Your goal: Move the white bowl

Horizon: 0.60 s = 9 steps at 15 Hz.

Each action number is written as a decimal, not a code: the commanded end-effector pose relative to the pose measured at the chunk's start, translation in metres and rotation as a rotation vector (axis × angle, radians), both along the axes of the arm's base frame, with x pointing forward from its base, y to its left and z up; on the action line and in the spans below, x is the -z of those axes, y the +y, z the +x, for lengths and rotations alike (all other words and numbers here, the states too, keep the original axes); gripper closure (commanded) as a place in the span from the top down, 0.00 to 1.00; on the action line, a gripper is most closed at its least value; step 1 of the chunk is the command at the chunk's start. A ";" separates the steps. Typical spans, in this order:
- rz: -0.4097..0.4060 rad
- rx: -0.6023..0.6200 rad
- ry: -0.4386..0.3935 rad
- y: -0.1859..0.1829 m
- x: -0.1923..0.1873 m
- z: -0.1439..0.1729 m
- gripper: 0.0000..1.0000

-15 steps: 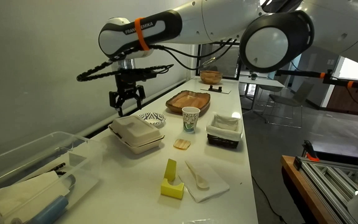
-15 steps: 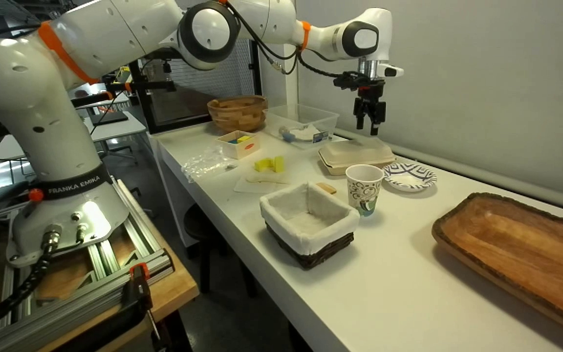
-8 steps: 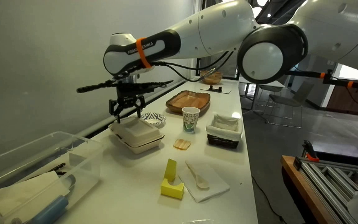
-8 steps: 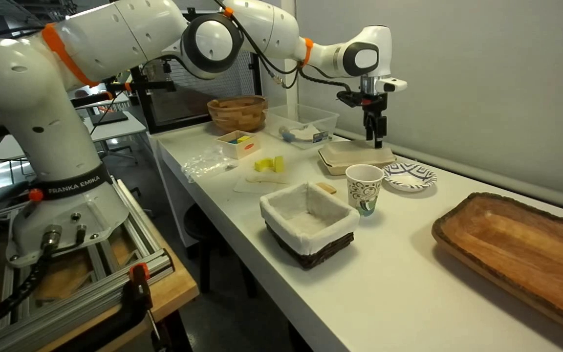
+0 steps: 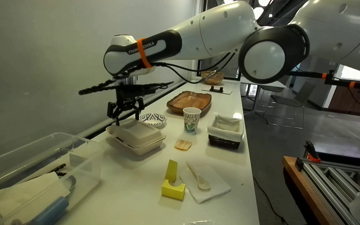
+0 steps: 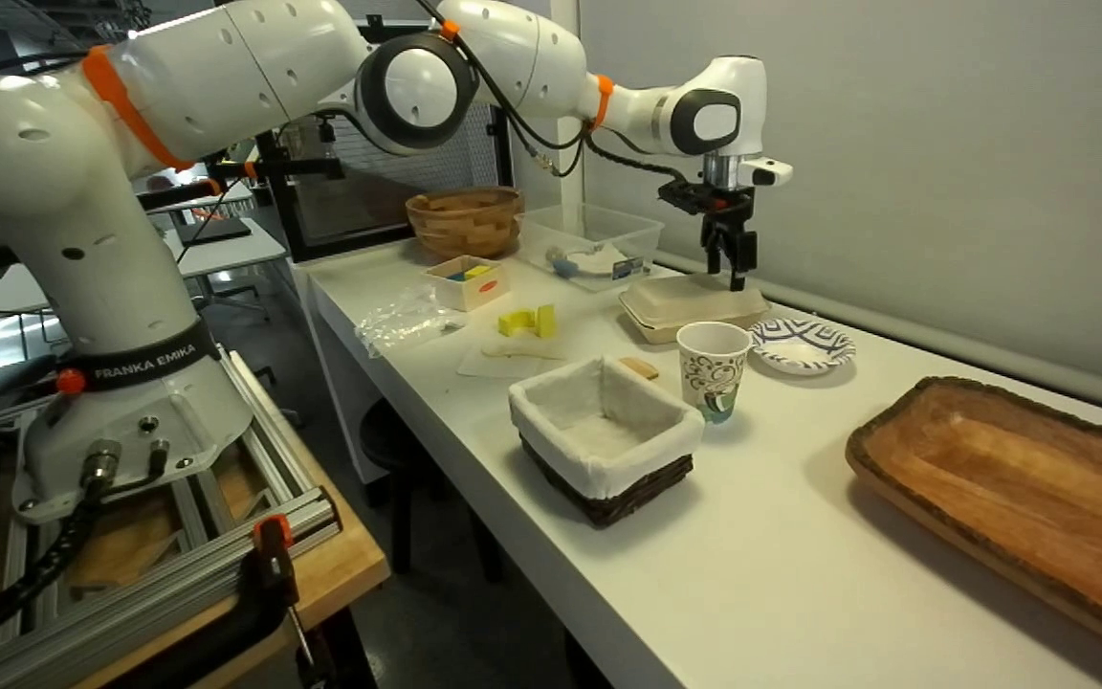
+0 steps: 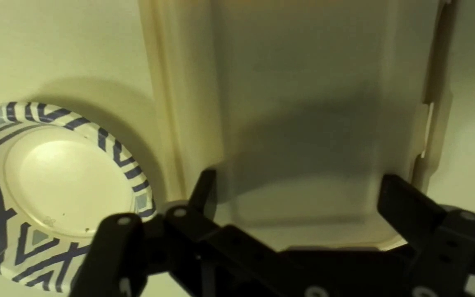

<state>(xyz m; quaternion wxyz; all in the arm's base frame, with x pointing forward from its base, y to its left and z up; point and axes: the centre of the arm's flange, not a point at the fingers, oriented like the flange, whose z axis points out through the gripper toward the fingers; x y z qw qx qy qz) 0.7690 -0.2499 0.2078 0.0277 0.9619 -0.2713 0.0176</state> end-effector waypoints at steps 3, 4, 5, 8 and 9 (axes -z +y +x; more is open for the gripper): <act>0.088 -0.255 0.084 0.011 0.018 -0.006 1.00; 0.094 -0.303 0.091 0.013 0.017 -0.008 1.00; 0.103 -0.351 0.097 0.015 0.017 -0.009 1.00; 0.133 -0.494 0.116 0.027 0.018 -0.015 1.00; 0.137 -0.545 0.121 0.031 0.019 -0.016 1.00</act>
